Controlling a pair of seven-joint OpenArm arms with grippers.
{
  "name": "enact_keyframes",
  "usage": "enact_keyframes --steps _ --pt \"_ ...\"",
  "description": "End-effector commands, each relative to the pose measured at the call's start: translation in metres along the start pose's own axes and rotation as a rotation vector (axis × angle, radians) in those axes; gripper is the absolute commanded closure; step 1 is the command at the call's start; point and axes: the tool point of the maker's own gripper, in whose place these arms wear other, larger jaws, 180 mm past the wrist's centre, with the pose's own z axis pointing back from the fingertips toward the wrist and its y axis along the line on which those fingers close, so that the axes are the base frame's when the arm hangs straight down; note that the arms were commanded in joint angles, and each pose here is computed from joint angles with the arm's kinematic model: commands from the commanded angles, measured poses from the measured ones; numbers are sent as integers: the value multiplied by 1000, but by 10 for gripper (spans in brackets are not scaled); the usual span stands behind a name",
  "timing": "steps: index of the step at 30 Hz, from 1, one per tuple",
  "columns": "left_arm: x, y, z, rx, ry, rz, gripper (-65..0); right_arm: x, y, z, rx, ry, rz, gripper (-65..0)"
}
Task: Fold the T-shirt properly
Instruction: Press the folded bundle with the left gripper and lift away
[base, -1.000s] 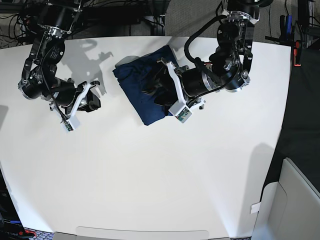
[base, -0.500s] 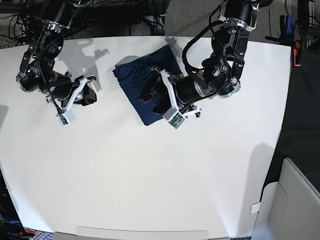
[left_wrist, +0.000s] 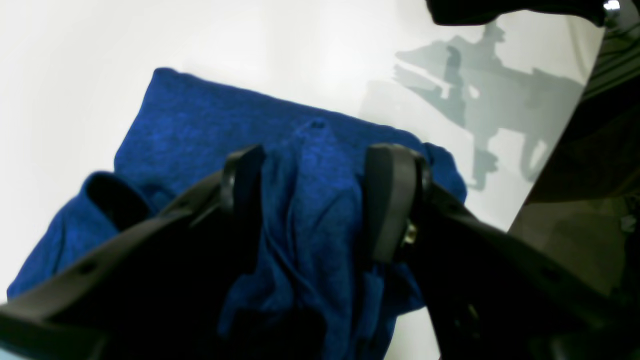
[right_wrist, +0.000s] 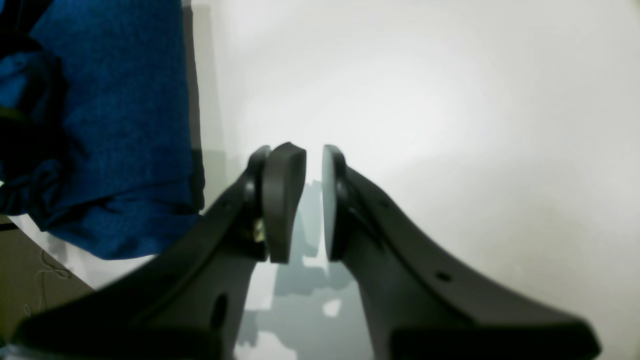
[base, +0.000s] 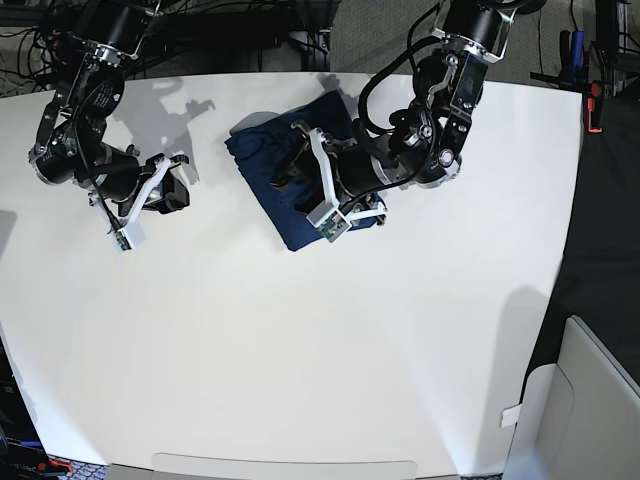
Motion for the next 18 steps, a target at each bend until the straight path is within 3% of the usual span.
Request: enact_keyframes --steps 1,4,10,13,18 --pt "19 0 3 -7 -65 -12 -292 21 0 5 2 -62 28 -114" --pt "19 0 3 -6 -63 -13 -224 24 -1 5 2 -68 30 -114" --pt "6 8 9 12 -26 -28 -24 27 -1 6 0 -73 35 -114" --pt "-13 8 14 14 13 -15 -3 30 -2 5 -1 -77 39 -114" --pt "-16 -9 31 5 -5 -38 -3 30 -5 -4 22 -63 8 -114"
